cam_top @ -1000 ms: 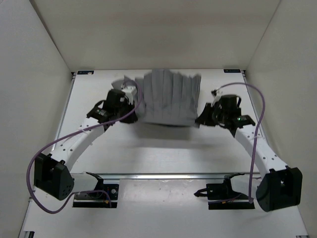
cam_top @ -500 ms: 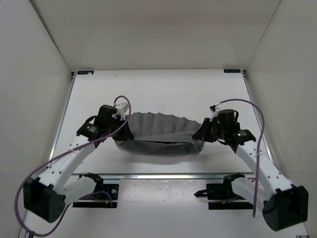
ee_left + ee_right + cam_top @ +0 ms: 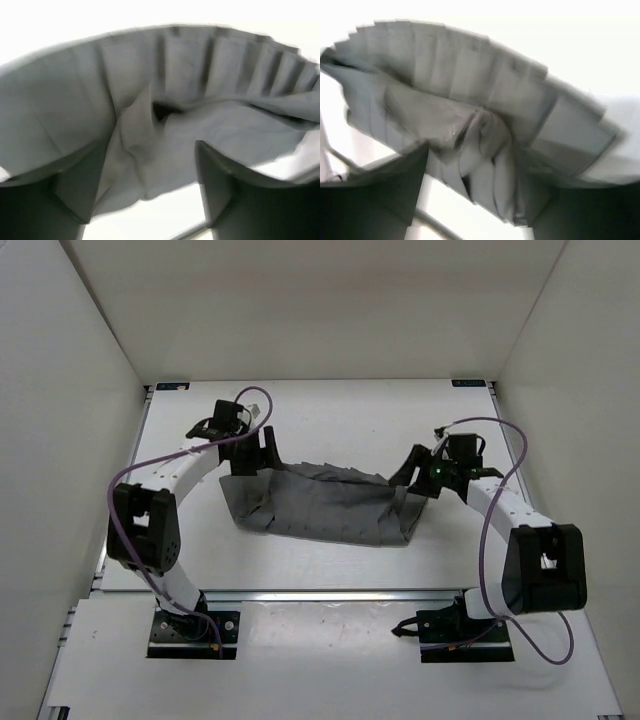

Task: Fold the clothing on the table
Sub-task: Fold the skirt

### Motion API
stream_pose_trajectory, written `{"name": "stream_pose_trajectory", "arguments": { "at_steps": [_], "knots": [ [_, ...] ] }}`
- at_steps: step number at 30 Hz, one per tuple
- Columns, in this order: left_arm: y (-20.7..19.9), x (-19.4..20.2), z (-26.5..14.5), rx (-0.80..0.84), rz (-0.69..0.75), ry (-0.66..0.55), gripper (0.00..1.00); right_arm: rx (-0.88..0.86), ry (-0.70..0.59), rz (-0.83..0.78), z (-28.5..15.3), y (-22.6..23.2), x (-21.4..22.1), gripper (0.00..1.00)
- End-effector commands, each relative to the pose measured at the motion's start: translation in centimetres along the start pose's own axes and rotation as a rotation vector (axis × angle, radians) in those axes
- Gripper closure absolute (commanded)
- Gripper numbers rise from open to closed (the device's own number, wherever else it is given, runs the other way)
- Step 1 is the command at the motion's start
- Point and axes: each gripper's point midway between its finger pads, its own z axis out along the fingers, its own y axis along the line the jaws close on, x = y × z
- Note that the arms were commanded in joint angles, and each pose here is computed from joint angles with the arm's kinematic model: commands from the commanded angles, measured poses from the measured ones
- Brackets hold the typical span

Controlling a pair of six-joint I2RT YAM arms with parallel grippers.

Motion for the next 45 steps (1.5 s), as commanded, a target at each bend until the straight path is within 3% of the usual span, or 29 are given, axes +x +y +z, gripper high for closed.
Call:
{"name": "stream_pose_trajectory", "arguments": {
  "at_steps": [1, 3, 6, 9, 11, 12, 15, 24, 32, 38, 45],
  "knots": [
    [0.4, -4.6, -1.0, -0.01, 0.009, -0.099, 0.01, -0.058, -0.174, -0.104, -0.3, 2.1, -6.9, 0.28],
    [0.0, -5.8, -1.4, -0.006, 0.021, -0.12, 0.01, -0.064, -0.208, -0.121, -0.7, 2.8, -8.3, 0.16],
    [-1.2, -6.8, -2.8, 0.004, 0.06, -0.169, 0.01, -0.036, -0.218, -0.157, -1.3, 3.1, -8.6, 0.16],
    [-2.7, -5.2, -3.1, 0.003, 0.123, -0.171, 0.09, 0.098, -0.169, -0.171, -1.7, 1.0, -6.1, 0.15],
    [-2.6, -2.9, -2.8, -0.029, 0.149, -0.144, 0.34, 0.156, -0.109, -0.144, -2.2, 0.1, -3.3, 0.14],
    [-2.4, -1.2, -2.1, -0.043, 0.154, -0.109, 0.56, 0.173, -0.091, -0.121, -2.1, -0.5, -2.2, 0.14],
    [-1.7, 2.1, -1.8, -0.07, 0.15, -0.072, 1.0, 0.197, -0.038, -0.027, -2.3, -1.6, 1.1, 0.14],
    [1.8, 5.5, -1.5, -0.179, 0.064, -0.04, 1.0, 0.349, 0.077, -0.034, -0.9, -2.8, 6.5, 0.14],
    [5.0, 7.6, -0.3, -0.283, 0.02, 0.052, 1.0, 0.445, 0.107, -0.029, -0.1, -4.5, 6.9, 0.16],
    [5.5, 9.3, 0.8, -0.297, 0.016, 0.097, 1.0, 0.437, 0.122, -0.015, 0.5, -5.3, 6.4, 0.39],
    [6.1, 10.6, 1.7, -0.305, 0.002, 0.151, 1.0, 0.37, 0.079, 0.003, 1.5, -4.8, 5.2, 0.91]
  ]
}}
